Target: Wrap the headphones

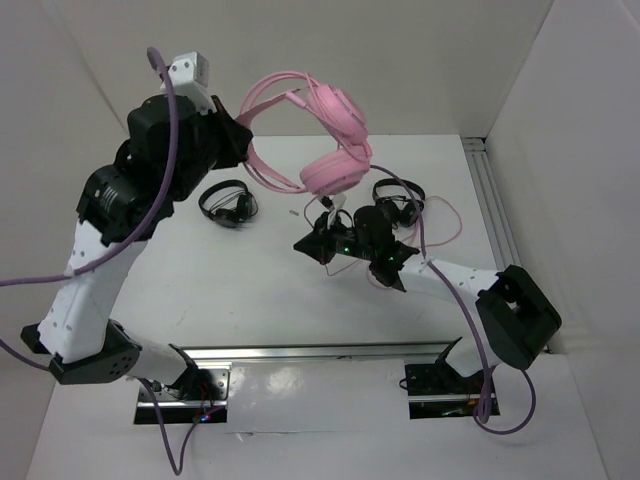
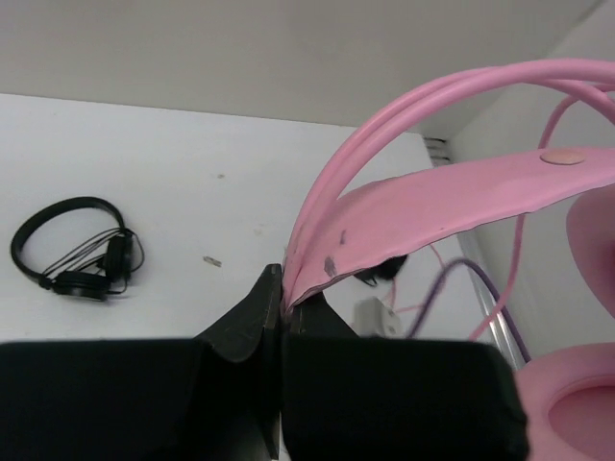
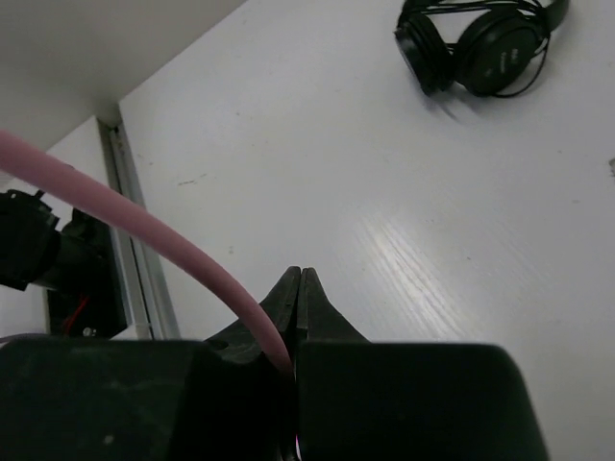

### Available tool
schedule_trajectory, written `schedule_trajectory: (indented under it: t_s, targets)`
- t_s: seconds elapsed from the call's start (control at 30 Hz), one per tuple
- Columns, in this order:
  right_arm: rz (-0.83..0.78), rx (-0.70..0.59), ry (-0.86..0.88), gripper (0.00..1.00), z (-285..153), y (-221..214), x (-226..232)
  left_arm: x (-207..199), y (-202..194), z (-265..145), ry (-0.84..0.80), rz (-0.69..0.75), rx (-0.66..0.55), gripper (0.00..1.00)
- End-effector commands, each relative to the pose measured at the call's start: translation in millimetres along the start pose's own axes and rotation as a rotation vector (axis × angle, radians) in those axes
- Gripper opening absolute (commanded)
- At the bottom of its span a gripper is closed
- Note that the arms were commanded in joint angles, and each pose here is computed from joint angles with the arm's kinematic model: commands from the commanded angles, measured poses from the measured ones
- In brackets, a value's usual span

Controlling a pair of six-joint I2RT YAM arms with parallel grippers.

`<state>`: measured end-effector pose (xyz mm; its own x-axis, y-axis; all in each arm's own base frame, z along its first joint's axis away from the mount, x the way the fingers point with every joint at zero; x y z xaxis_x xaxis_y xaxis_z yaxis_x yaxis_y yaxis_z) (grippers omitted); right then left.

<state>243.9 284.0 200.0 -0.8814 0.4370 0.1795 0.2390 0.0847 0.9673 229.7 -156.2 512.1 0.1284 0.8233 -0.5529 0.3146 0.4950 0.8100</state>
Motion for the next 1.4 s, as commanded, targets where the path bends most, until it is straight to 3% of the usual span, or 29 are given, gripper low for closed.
schedule_trajectory:
  t_s: [0.0,0.27,0.4,0.53,0.63,0.77,0.93,1.2,1.37]
  targets:
    - [-0.052,-0.155,0.108,0.01,-1,31,23,-1,30,29,0.027,-0.126,-0.152,0.00]
    - [-0.019,-0.123,0.260,0.05,12,21,50,72,26,94,0.198,-0.293,-0.130,0.00]
    - [-0.010,-0.099,0.269,0.05,15,18,60,101,30,101,0.252,-0.410,-0.138,0.00]
    - [-0.041,-0.049,0.200,0.00,22,9,62,114,40,102,0.155,-0.509,-0.092,0.00]
    - [-0.032,-0.011,0.143,0.00,28,-3,54,122,43,106,0.089,-0.555,-0.010,0.00]
    - [-0.008,0.030,0.090,0.00,34,-7,35,140,43,104,0.067,-0.633,0.013,0.00]
    - [-0.026,0.090,0.137,0.00,46,-12,46,146,51,97,0.093,-0.583,-0.063,0.00]
    - [-0.107,0.151,0.377,0.00,44,6,106,182,59,104,0.318,-0.448,-0.212,0.00]
    - [-0.170,0.209,0.503,0.00,34,20,138,197,43,120,0.498,-0.301,-0.251,0.00]
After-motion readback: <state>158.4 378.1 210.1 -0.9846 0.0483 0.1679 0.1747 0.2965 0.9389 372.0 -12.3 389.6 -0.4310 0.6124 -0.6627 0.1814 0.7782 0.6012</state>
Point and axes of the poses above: each gripper's point midway between its finger pads, its own z axis out along the fingers, its own x axis along the line the jaws close on, y = z × x, the point moved 7 cm from there along -z, back along the fingers, and after that the axes turned 11 degrees about -z, right-handed, at the moved point
